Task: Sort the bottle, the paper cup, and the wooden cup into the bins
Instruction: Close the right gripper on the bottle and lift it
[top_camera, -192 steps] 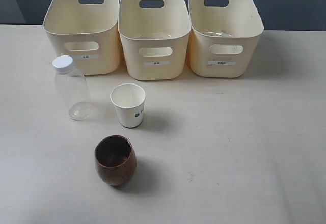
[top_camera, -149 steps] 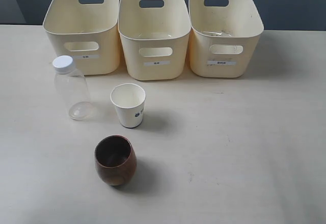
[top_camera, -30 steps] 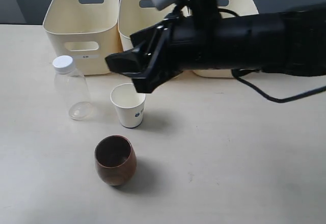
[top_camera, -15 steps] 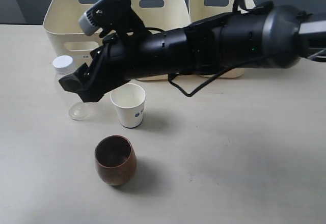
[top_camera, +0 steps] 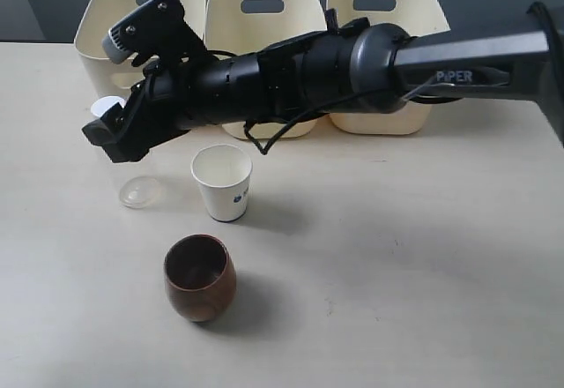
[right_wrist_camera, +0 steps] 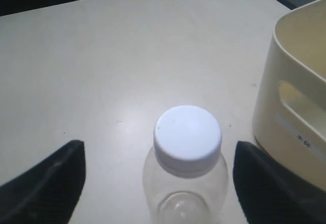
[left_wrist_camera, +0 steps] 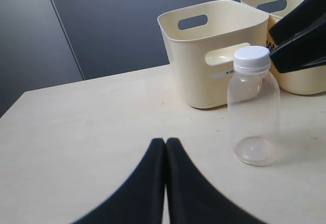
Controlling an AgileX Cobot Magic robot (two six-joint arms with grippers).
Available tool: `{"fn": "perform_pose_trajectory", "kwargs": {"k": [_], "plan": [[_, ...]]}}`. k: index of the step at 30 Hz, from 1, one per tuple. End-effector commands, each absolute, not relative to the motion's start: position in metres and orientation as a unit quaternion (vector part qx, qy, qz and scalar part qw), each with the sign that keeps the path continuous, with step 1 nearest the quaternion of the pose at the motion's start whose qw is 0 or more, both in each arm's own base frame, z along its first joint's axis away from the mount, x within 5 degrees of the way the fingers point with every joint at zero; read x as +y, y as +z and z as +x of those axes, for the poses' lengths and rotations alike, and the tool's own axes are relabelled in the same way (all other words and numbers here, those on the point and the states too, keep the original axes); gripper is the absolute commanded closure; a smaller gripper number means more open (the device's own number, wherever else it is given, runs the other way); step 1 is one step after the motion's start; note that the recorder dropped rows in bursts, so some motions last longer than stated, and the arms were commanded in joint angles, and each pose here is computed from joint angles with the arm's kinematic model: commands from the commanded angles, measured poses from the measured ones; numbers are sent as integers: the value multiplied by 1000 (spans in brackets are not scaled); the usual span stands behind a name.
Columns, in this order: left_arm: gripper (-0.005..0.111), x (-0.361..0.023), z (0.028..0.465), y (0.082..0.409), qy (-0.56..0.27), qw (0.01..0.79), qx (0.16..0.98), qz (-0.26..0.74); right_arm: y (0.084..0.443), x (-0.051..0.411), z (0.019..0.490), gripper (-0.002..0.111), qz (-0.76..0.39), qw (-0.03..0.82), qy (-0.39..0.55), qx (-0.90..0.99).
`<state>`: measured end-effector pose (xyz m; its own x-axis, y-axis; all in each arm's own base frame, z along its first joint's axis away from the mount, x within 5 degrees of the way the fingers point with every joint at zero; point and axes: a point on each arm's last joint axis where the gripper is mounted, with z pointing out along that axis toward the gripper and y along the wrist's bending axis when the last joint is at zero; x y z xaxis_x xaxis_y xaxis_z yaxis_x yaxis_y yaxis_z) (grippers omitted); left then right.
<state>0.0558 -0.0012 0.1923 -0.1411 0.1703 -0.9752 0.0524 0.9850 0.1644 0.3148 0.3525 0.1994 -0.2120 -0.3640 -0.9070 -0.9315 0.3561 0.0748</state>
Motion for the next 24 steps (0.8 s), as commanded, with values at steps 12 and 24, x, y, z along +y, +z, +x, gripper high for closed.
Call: {"fn": "perform_pose_trajectory", "kwargs": {"k": [12, 24], "plan": [[107, -1, 56, 192, 41, 653, 753, 72, 182, 368, 336, 33, -454, 436, 322, 707], [107, -1, 56, 192, 41, 653, 753, 72, 179, 371, 344, 33, -448, 445, 307, 712]]}}
